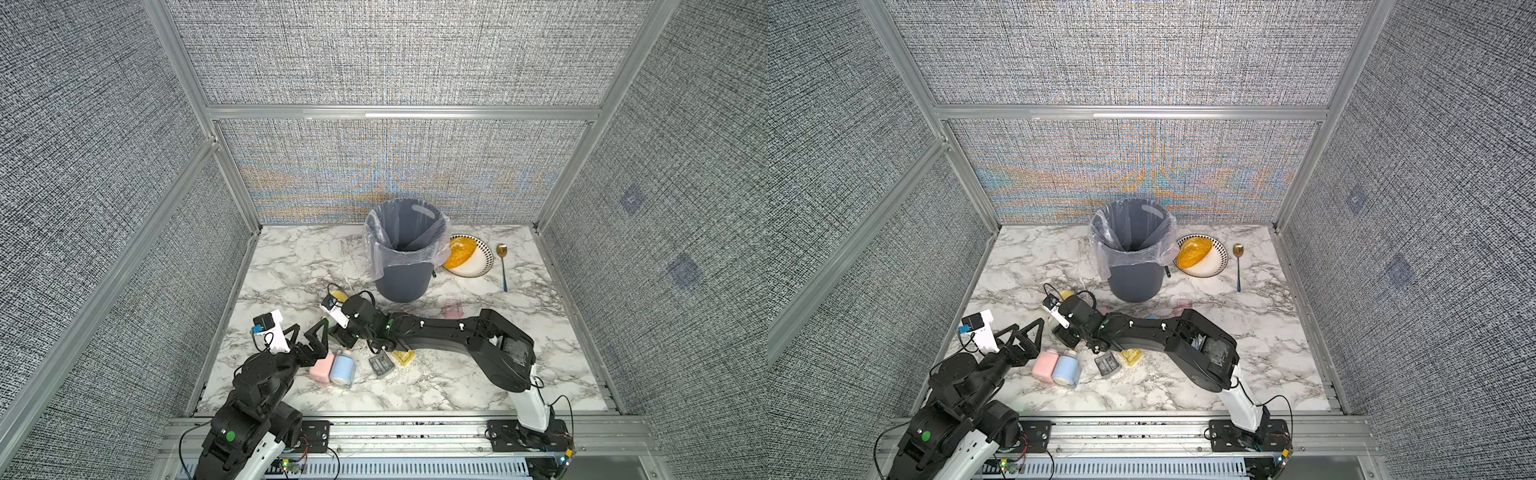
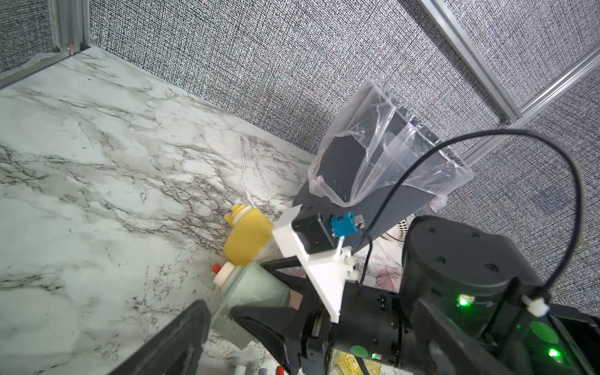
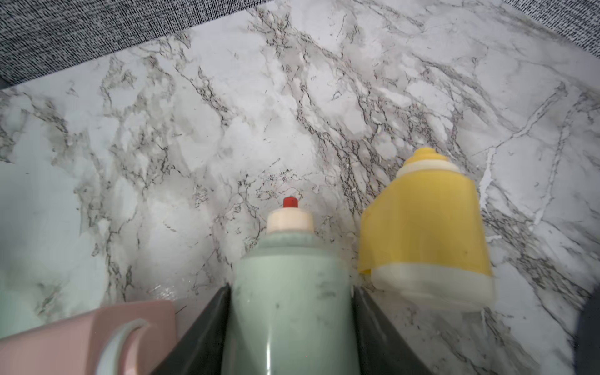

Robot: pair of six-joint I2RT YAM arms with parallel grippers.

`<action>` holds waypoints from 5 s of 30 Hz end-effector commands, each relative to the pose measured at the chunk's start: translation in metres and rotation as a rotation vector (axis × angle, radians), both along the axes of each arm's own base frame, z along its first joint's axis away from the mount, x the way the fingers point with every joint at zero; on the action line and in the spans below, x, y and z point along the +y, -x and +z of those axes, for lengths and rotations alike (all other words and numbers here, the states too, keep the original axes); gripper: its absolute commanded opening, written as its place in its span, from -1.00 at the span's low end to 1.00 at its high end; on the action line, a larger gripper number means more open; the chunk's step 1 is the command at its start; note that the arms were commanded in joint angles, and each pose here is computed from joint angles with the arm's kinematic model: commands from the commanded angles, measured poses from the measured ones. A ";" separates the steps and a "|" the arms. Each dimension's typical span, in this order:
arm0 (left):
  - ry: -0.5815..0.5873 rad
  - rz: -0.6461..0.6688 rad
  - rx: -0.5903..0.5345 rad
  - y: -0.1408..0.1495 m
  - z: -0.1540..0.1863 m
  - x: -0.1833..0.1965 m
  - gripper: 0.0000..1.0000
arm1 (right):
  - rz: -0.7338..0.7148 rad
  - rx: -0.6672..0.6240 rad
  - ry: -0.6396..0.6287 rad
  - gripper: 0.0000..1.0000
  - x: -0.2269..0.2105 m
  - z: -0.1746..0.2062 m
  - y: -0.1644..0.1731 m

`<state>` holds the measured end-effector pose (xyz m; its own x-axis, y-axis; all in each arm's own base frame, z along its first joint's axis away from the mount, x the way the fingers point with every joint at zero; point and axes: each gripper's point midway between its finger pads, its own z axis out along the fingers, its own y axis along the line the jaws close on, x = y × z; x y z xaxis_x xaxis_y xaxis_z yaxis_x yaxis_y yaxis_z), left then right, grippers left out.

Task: Take out the pencil sharpener tray and clean the shavings
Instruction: Place the pencil sharpener at the center of the board, then pick up the pencil sharpener from the center of the board.

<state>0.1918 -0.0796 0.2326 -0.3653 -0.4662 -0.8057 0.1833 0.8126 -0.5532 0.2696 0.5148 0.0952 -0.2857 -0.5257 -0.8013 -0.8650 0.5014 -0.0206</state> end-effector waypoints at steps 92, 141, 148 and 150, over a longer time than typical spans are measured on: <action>0.046 -0.115 -0.032 -0.013 -0.001 -0.030 1.00 | -0.123 0.141 0.122 -0.51 -0.077 0.056 0.120; 0.257 -1.442 -0.209 0.096 0.042 -0.202 0.18 | 0.361 0.365 -0.220 -0.52 -0.200 0.195 0.123; 0.255 -1.443 -0.208 0.096 0.042 -0.203 -0.47 | 0.370 0.354 -0.221 -0.52 -0.198 0.198 0.121; 0.254 -1.439 -0.209 0.096 0.042 -0.202 -0.64 | 0.375 0.352 -0.227 -0.51 -0.196 0.200 0.121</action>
